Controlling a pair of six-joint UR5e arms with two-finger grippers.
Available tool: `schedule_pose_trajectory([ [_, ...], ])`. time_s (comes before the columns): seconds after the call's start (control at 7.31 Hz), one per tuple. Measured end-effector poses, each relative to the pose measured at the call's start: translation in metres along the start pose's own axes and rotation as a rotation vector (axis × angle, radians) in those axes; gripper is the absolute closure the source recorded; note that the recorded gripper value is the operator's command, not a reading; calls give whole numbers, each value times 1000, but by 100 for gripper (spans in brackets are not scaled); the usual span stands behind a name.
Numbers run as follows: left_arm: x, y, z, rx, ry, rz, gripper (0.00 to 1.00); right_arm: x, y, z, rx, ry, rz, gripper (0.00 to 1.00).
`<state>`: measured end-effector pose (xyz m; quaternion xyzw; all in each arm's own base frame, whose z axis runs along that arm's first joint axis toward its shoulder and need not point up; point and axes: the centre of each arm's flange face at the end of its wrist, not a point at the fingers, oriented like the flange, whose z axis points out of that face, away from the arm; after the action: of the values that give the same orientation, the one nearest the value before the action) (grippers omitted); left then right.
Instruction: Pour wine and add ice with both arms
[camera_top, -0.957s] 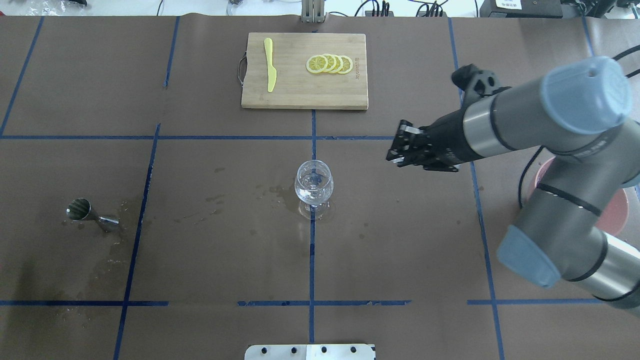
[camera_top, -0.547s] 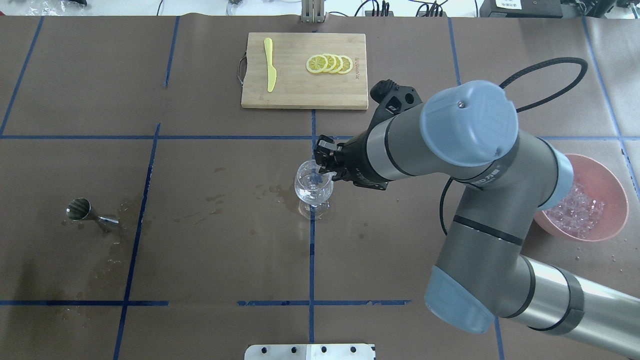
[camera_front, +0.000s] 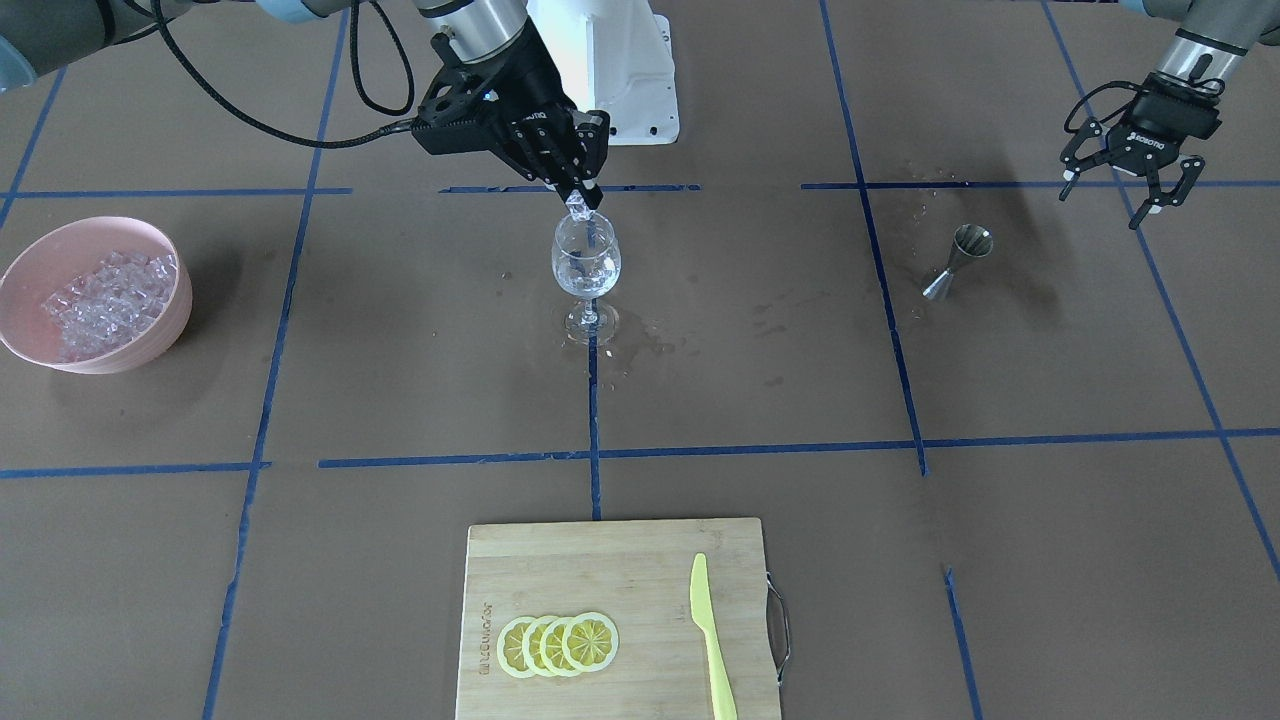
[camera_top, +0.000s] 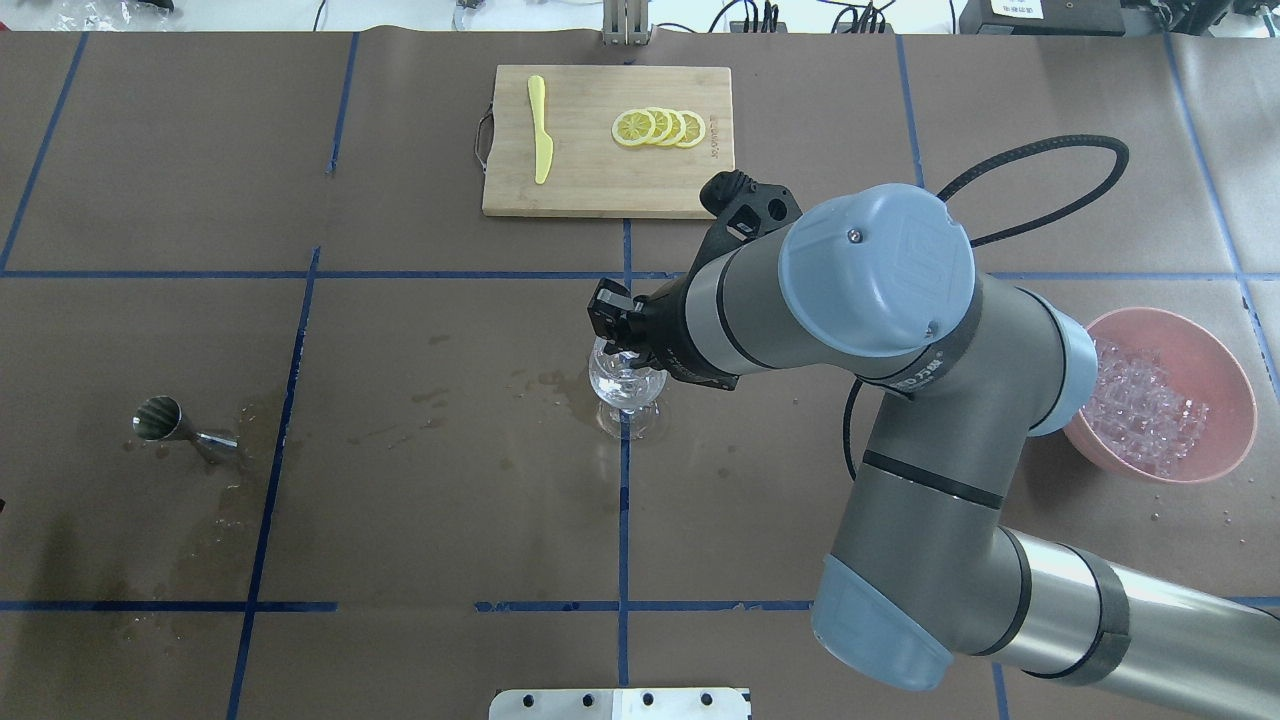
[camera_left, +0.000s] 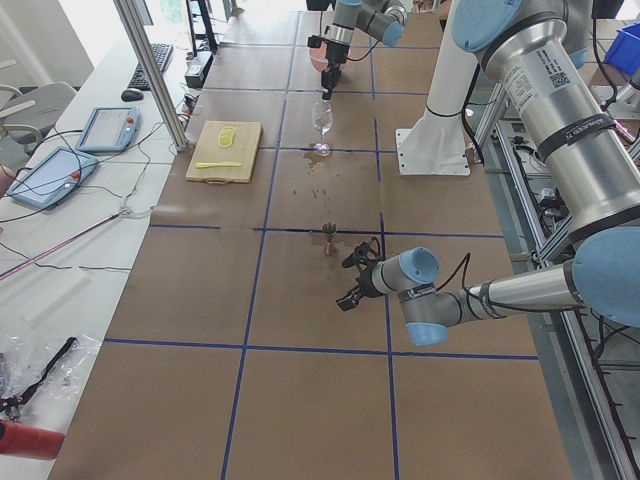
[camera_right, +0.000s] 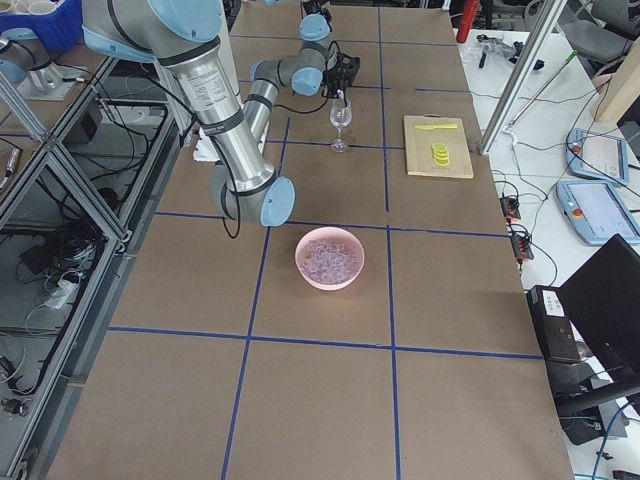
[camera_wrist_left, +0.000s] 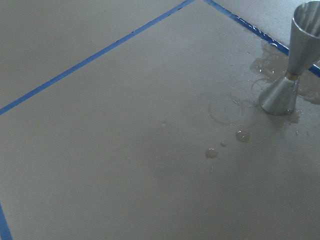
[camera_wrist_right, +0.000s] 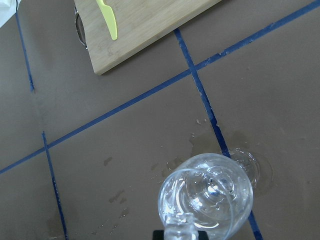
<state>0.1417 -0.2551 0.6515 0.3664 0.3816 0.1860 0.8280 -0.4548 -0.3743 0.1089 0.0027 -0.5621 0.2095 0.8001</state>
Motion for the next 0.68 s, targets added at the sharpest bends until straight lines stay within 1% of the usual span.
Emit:
schedule_pose_trajectory([
  [0.41, 0, 0, 0, 0, 0, -1, 0, 0, -3, 2, 5, 7, 2, 0],
  [0.55, 0, 0, 0, 0, 0, -1, 0, 1, -11, -2, 14, 13, 7, 0],
  [0.68, 0, 0, 0, -2, 4, -1, 0, 9, -29, -13, 20, 28, 19, 0],
])
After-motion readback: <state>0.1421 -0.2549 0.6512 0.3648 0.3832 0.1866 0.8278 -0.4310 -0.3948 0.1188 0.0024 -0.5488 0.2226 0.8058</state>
